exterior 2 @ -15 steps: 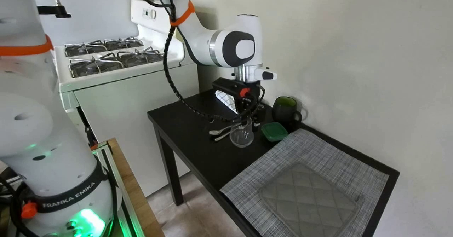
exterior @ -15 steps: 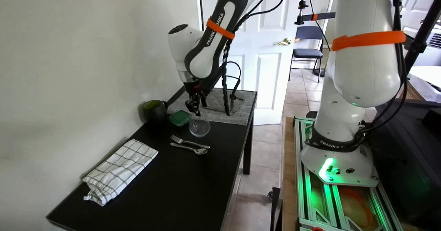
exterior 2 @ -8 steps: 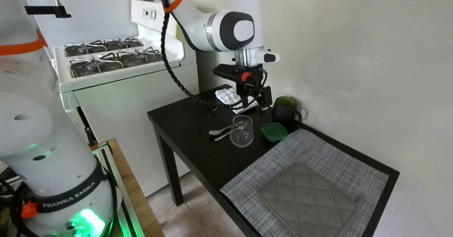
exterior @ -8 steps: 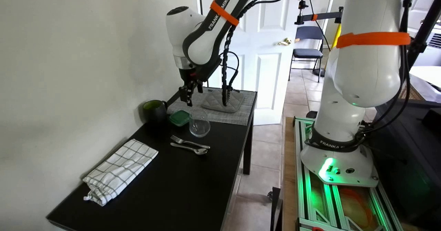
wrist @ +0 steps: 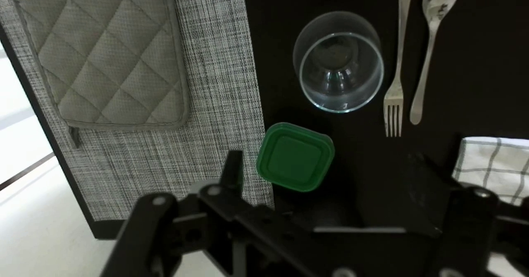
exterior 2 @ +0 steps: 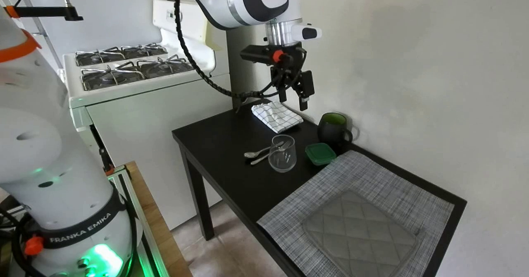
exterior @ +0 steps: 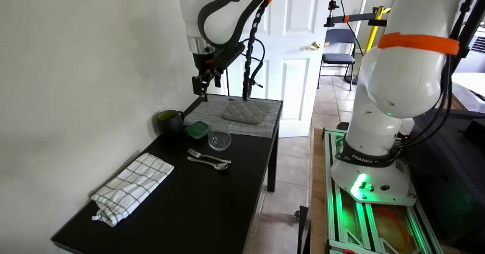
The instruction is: Move the glass cup to the right
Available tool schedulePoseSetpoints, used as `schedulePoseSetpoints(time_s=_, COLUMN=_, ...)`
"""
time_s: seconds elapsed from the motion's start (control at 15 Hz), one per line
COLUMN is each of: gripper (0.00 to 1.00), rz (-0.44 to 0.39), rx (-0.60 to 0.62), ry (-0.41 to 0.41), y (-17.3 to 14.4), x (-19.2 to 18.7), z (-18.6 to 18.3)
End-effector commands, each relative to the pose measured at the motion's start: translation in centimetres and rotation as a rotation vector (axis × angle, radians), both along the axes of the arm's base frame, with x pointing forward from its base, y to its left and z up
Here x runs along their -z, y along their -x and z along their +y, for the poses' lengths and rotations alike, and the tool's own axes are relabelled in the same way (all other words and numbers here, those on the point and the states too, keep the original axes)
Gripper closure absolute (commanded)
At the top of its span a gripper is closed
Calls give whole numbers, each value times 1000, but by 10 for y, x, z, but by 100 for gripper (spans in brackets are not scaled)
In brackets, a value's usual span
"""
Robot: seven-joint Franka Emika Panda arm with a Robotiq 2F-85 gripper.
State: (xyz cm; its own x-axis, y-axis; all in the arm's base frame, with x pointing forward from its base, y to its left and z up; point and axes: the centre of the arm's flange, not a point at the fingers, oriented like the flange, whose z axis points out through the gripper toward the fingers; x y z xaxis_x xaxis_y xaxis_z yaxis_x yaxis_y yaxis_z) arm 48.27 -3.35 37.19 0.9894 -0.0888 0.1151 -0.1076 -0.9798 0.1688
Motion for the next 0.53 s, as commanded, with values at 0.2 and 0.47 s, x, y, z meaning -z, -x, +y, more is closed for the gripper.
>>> schedulePoseSetpoints(time_s=0.2, gripper=0, rz=1, rx=9, ry=-11, y=4, x=-6, z=3)
schedulePoseSetpoints(time_s=0.47, gripper=0, rz=3, rx=9, ry=-12, y=4, x=-5, z=3)
